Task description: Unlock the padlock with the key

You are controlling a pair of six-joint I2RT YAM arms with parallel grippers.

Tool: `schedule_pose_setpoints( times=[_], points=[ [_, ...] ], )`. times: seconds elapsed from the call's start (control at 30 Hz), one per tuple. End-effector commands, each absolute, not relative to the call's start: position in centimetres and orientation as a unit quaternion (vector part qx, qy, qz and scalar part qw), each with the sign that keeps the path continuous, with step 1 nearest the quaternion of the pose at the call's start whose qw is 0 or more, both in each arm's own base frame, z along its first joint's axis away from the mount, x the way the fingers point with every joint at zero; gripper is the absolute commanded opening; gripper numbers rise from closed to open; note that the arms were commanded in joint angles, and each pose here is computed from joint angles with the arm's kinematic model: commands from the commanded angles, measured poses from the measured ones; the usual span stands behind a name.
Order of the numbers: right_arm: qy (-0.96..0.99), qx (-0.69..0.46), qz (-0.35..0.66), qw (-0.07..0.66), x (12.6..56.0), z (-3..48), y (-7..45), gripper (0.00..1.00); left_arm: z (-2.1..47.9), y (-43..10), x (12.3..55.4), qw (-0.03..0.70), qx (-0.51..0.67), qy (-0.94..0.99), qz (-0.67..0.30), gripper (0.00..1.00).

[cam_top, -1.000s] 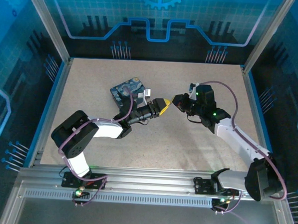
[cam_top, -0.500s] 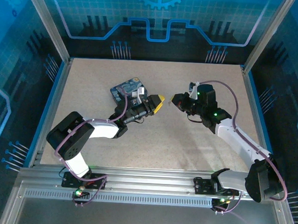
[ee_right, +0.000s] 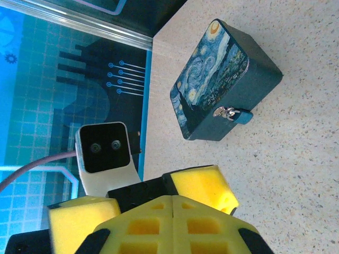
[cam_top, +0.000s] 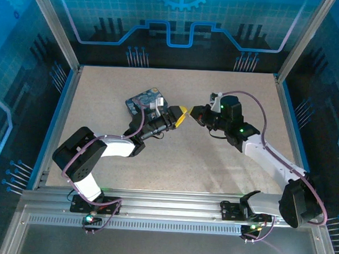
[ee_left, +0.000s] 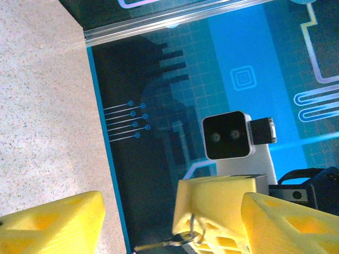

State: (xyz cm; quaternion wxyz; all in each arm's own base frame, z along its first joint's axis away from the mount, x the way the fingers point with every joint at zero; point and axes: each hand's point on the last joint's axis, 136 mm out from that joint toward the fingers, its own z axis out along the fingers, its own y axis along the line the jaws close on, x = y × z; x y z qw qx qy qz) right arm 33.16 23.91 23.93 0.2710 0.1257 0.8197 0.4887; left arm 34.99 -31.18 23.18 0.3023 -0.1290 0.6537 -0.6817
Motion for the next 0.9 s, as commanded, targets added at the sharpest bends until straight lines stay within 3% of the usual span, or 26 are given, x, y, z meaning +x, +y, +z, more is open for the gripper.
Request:
schedule_pose_setpoints(
  times=[0.0, 0.57, 0.87],
  points=[
    [0.812, 0.118, 0.506, 0.267, 33.2, 24.7, 24.9, 0.0, 24.5, -31.3, 34.5, 0.309, -0.119, 0.63, -0.702, 0.7],
    [0.81, 0.129, 0.506, 0.267, 34.4, 24.5, 25.0, 0.0, 23.7, -32.5, 34.4, 0.295, -0.116, 0.63, -0.709, 0.65],
    [0.813, 0.143, 0.494, 0.273, 35.0, 24.0, 24.0, 0.0, 23.7, -32.8, 34.3, 0.291, -0.114, 0.63, -0.711, 0.58]
  ],
)
